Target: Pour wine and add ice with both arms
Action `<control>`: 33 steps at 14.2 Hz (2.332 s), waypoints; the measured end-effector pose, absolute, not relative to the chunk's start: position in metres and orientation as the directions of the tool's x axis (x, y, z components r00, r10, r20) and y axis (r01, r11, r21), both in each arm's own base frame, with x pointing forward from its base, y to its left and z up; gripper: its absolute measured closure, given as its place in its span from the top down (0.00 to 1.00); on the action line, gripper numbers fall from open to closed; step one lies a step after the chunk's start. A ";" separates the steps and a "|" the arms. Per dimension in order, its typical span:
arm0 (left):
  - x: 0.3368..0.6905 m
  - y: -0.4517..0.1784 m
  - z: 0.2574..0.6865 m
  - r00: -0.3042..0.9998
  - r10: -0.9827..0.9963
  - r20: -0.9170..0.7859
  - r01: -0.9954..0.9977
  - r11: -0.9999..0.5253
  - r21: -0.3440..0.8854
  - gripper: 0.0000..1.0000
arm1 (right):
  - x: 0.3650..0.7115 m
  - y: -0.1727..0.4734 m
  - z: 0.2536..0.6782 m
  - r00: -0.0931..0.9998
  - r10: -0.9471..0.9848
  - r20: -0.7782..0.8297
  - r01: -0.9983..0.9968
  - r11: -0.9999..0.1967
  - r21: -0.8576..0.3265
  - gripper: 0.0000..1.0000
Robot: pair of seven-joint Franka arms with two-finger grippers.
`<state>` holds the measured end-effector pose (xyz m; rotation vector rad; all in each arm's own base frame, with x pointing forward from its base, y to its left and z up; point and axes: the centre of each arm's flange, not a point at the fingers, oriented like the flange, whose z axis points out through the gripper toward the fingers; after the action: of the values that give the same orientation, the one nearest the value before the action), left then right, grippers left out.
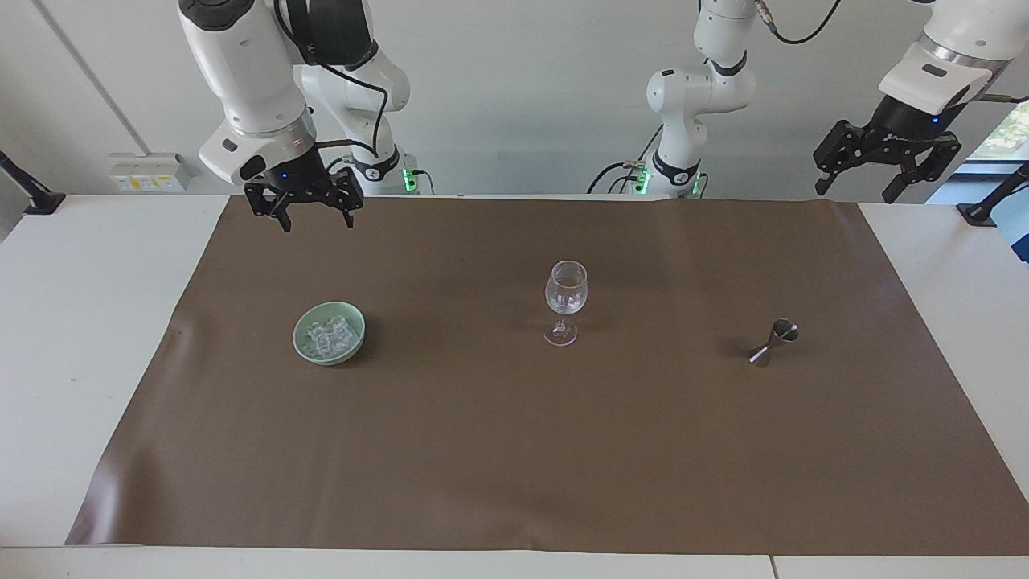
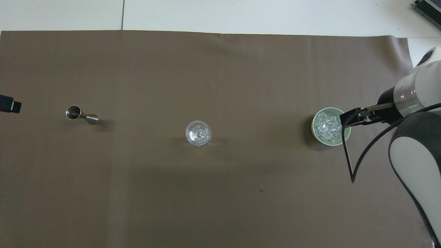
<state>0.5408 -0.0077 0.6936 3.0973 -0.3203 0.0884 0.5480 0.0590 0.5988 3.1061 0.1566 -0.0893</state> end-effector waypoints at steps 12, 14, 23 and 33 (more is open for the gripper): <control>0.529 -0.007 0.710 0.975 -0.202 0.089 -0.203 -0.979 0.013 1.00 | 0.549 0.047 0.599 0.995 0.077 -0.058 0.079 -0.997 0.027 1.00; 0.529 -0.007 0.710 0.975 -0.202 0.090 -0.204 -0.979 0.013 1.00 | 0.549 0.047 0.599 0.995 0.077 -0.058 0.079 -0.997 0.027 1.00; 0.530 -0.008 0.711 0.975 -0.203 0.096 -0.205 -0.979 0.012 1.00 | 0.549 0.047 0.599 0.995 0.077 -0.058 0.079 -0.997 0.027 1.00; 0.532 -0.002 0.713 0.974 -0.191 0.121 -0.193 -0.981 0.007 1.00 | 0.549 0.045 0.599 0.995 0.075 -0.058 0.077 -0.997 0.027 1.00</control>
<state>0.5325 -0.0018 0.7134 3.1025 -0.3023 0.1869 0.5493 0.0454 0.5989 3.1089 0.1180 -0.0889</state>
